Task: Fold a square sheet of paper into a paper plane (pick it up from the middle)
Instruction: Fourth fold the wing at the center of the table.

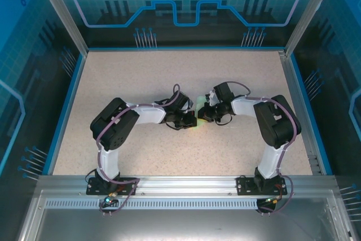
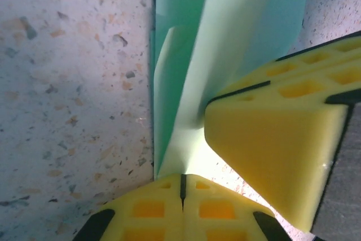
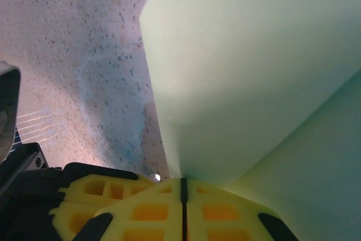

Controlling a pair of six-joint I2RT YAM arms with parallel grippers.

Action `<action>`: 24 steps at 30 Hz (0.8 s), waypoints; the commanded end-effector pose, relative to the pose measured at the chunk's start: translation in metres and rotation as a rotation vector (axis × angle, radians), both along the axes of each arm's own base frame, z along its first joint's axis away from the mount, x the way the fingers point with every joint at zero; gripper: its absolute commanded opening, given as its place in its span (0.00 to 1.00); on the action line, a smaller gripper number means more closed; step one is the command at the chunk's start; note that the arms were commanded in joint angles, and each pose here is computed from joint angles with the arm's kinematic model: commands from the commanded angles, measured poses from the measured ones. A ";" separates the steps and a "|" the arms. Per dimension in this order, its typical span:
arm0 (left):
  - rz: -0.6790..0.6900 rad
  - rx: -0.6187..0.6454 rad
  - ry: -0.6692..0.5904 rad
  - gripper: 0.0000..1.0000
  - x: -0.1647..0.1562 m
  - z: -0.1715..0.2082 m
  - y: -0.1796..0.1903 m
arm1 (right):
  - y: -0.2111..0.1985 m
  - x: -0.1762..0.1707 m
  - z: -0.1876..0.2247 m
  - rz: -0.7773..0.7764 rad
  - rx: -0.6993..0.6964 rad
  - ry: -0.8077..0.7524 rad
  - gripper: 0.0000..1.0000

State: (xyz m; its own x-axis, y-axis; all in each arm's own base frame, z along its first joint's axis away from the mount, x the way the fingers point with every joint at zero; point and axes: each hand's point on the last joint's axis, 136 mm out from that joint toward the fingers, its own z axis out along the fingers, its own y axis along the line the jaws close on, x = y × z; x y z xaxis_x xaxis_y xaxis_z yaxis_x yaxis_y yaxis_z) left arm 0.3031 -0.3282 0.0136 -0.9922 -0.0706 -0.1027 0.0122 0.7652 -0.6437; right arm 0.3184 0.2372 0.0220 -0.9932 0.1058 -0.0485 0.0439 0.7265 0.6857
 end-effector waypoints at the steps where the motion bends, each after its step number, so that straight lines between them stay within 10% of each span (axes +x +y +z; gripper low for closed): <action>1: 0.036 0.093 0.106 0.00 -0.022 -0.036 0.023 | 0.002 -0.012 -0.013 0.035 -0.021 0.035 0.07; 14: 0.034 -0.107 -0.013 0.06 -0.006 0.028 0.007 | -0.009 -0.006 -0.029 0.002 -0.075 0.063 0.07; 24: 0.039 -0.069 0.049 0.04 -0.010 -0.001 0.008 | -0.004 -0.003 -0.021 0.012 -0.051 0.050 0.07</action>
